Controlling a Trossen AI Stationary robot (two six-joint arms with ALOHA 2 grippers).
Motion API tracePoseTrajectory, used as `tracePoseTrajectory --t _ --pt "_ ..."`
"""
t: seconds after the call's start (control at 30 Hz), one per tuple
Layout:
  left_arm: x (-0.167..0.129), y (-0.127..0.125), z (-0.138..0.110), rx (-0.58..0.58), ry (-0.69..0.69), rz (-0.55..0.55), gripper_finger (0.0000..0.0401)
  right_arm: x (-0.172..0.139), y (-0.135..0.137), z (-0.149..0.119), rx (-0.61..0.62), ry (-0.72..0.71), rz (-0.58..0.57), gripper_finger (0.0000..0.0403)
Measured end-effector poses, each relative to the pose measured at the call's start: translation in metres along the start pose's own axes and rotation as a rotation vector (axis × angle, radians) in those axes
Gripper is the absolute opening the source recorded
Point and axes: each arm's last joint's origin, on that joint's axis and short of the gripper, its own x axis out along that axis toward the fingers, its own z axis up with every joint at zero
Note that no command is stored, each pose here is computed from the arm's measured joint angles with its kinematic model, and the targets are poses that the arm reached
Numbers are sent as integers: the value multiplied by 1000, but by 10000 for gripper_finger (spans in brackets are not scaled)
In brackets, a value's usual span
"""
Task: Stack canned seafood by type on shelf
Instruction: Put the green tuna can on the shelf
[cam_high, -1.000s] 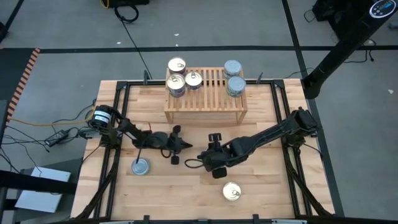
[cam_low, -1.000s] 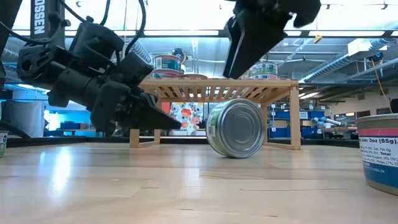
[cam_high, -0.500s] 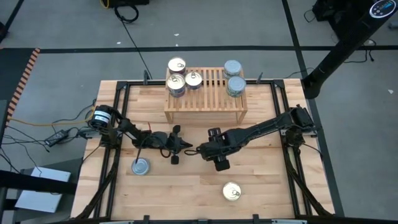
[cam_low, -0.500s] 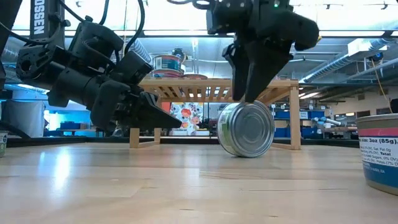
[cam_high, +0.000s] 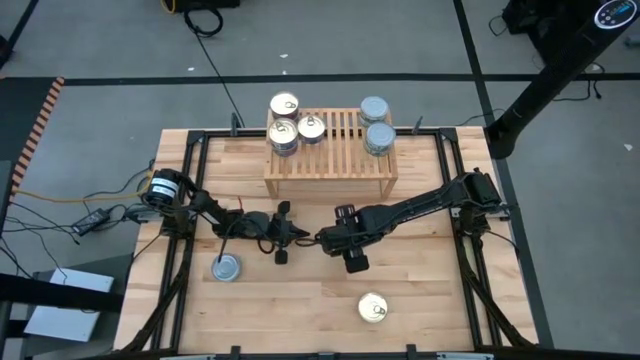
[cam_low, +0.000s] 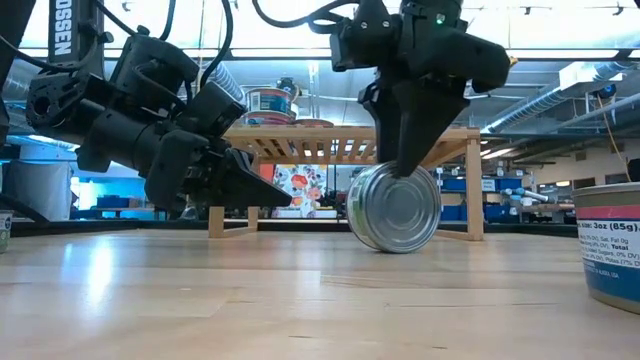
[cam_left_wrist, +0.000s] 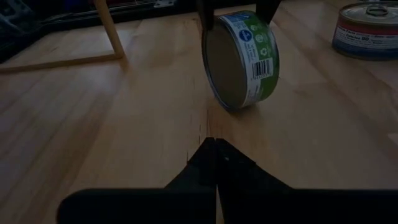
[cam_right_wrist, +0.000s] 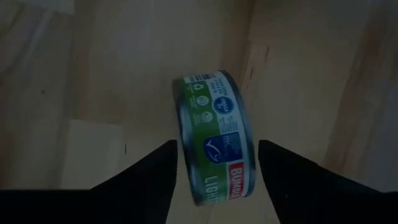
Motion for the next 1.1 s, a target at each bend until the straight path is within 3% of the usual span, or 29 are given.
tracePoseTrajectory --t 0.5,0.73,1.1 --pt "0 0 0 0 0 0 1 4 0 0 18 10 22 164" --pt "0 0 0 0 0 0 1 -1 3 2 8 16 17 160" --pt "0 0 0 0 0 0 1 -63 13 23 -43 -58 -185 159"
